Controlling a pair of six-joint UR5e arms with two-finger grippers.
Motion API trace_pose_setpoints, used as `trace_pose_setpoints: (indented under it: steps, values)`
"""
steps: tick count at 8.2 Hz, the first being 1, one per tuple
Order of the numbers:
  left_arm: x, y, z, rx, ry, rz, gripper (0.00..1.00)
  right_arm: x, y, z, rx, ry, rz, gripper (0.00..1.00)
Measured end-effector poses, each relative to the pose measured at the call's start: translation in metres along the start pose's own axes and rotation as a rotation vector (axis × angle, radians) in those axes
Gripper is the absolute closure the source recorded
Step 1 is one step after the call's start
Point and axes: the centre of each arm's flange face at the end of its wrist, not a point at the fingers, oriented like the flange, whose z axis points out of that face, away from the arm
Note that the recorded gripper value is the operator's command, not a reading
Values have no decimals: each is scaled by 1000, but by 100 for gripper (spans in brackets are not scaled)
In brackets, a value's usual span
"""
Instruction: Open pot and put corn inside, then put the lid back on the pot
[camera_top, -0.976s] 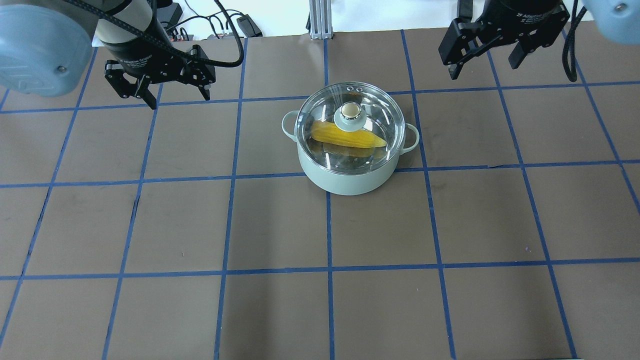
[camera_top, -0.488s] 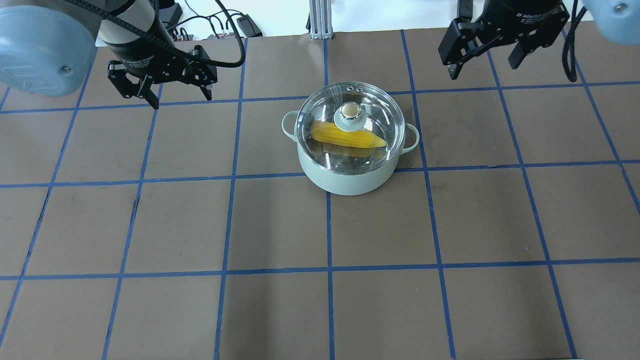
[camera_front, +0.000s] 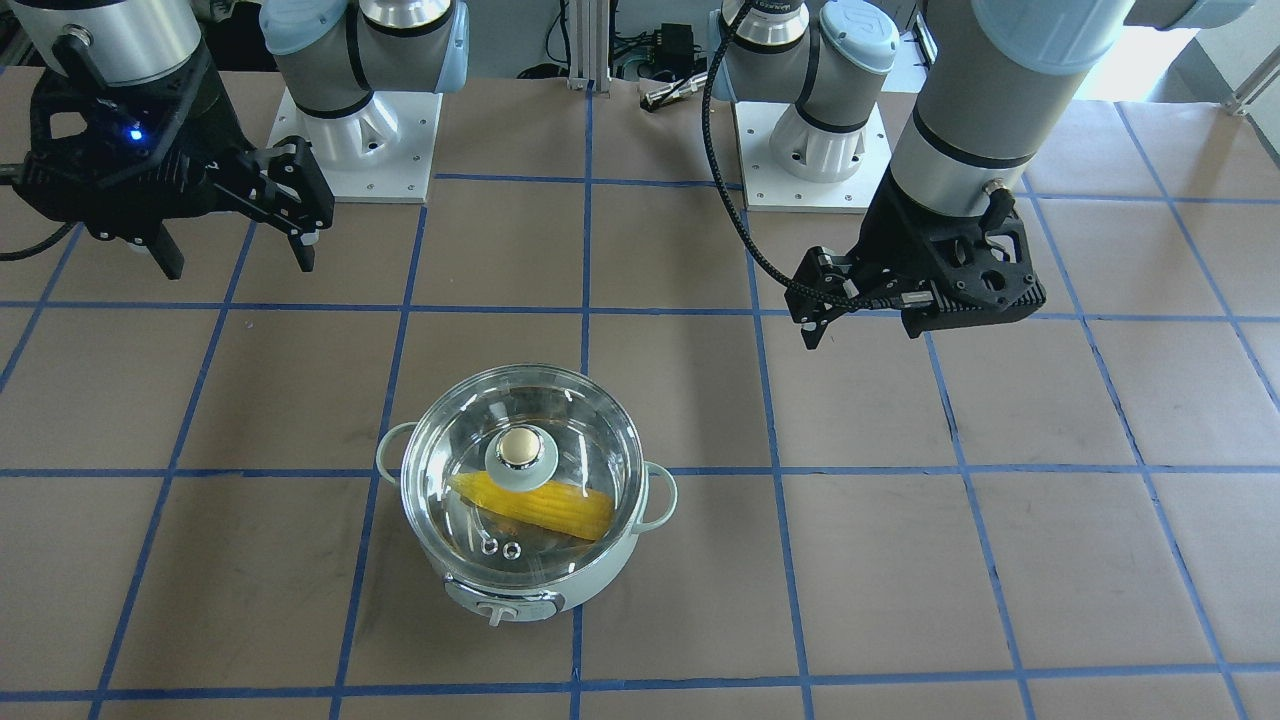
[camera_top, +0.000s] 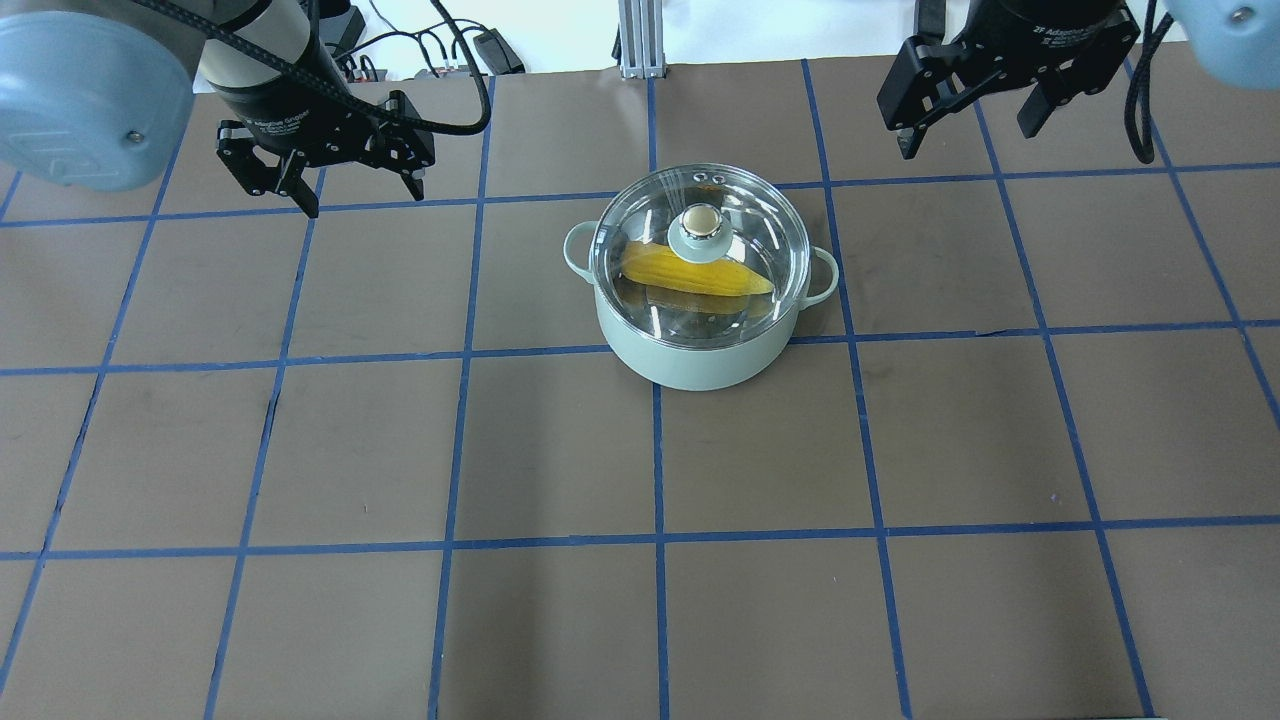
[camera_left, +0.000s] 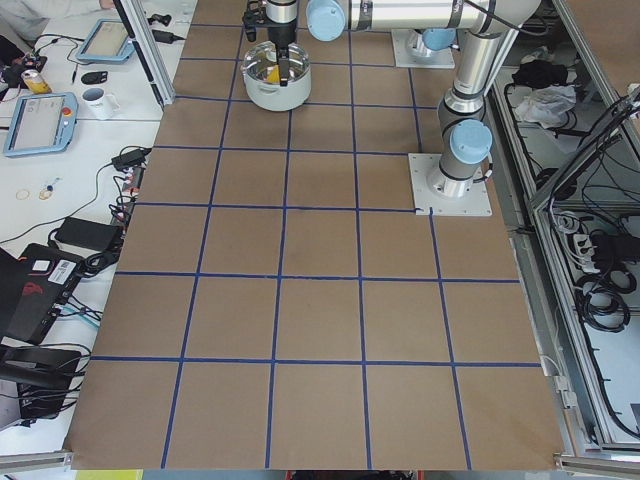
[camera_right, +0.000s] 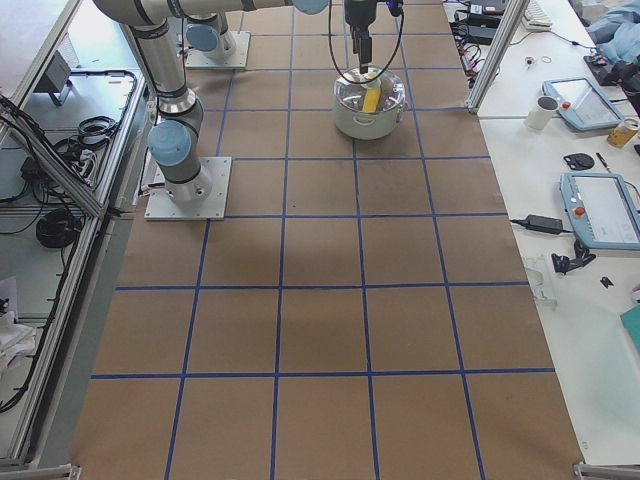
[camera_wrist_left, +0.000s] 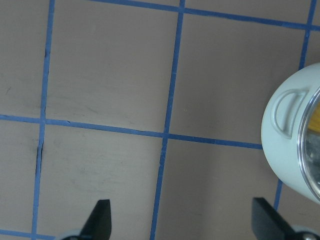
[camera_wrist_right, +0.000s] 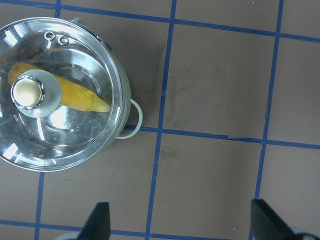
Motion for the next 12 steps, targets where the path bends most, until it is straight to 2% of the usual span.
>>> trace_pose_setpoints:
  steps: [12]
  values:
    - [-2,-5,1,25,-8,-5,0,0,0,0,1,0,-4,0]
